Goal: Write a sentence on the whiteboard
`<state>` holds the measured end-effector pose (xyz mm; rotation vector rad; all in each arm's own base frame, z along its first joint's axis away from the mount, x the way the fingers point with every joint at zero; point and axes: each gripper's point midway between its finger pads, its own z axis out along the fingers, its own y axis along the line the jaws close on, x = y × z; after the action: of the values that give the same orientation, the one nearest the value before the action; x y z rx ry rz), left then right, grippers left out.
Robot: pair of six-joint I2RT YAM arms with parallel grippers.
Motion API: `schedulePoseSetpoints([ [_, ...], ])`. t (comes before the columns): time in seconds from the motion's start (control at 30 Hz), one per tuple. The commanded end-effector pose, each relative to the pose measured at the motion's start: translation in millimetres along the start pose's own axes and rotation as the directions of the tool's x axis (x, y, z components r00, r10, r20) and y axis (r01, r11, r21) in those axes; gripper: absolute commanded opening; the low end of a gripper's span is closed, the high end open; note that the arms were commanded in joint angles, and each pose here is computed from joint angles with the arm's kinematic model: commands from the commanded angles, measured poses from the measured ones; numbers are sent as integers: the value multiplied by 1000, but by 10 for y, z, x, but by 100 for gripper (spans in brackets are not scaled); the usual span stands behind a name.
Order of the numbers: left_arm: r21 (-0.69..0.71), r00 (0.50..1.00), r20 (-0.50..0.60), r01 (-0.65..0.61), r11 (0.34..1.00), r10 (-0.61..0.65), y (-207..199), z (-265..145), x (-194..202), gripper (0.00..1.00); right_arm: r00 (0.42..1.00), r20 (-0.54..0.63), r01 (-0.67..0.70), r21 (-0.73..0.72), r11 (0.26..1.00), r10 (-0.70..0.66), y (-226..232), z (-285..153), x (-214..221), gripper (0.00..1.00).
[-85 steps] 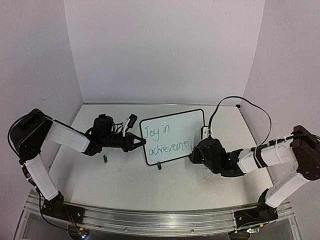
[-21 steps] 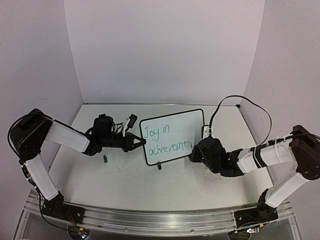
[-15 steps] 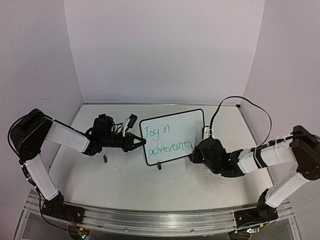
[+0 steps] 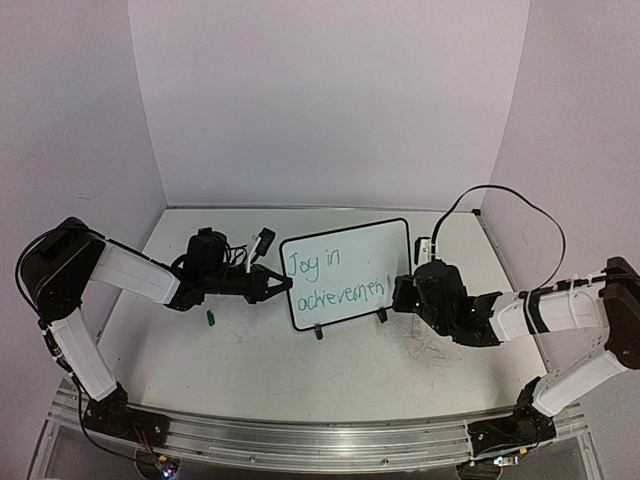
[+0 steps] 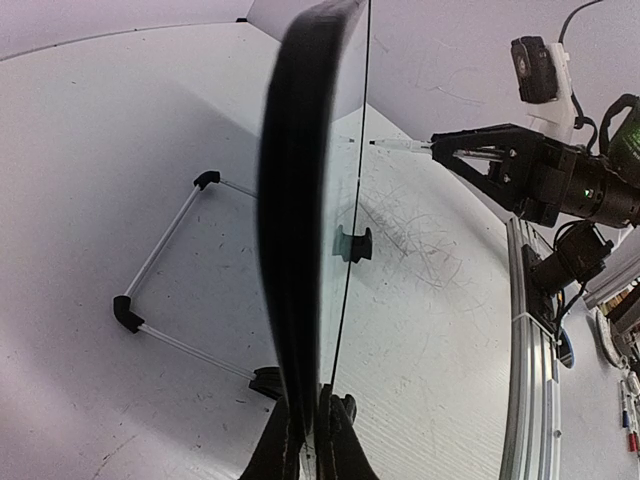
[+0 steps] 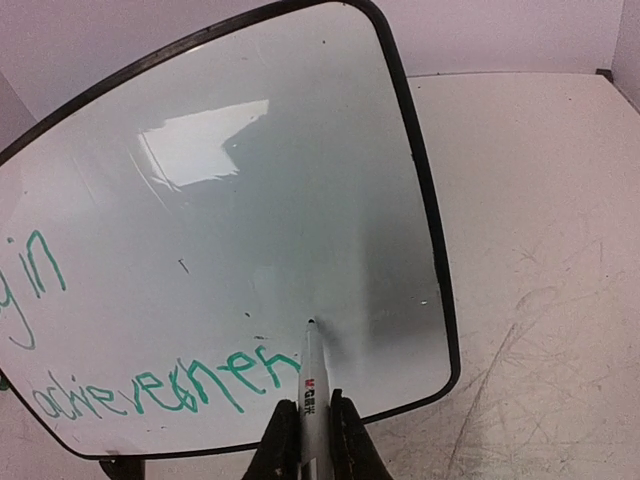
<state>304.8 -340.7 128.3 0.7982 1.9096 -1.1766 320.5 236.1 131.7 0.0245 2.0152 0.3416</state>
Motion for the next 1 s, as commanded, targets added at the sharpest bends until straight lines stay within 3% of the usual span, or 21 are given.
schedulePoseSetpoints([
  [0.0, -17, 999, 14, -46, 999, 47, -6, 8, -104, 0, 999, 50, -10, -39, 999, 12, 162, 24, -203, 0],
  [0.97, -17, 999, 12, -47, 999, 47, 0, 18, -103, 0, 1000, -14, -4, 2, 1000, 4, 3, 108, 143, 0],
])
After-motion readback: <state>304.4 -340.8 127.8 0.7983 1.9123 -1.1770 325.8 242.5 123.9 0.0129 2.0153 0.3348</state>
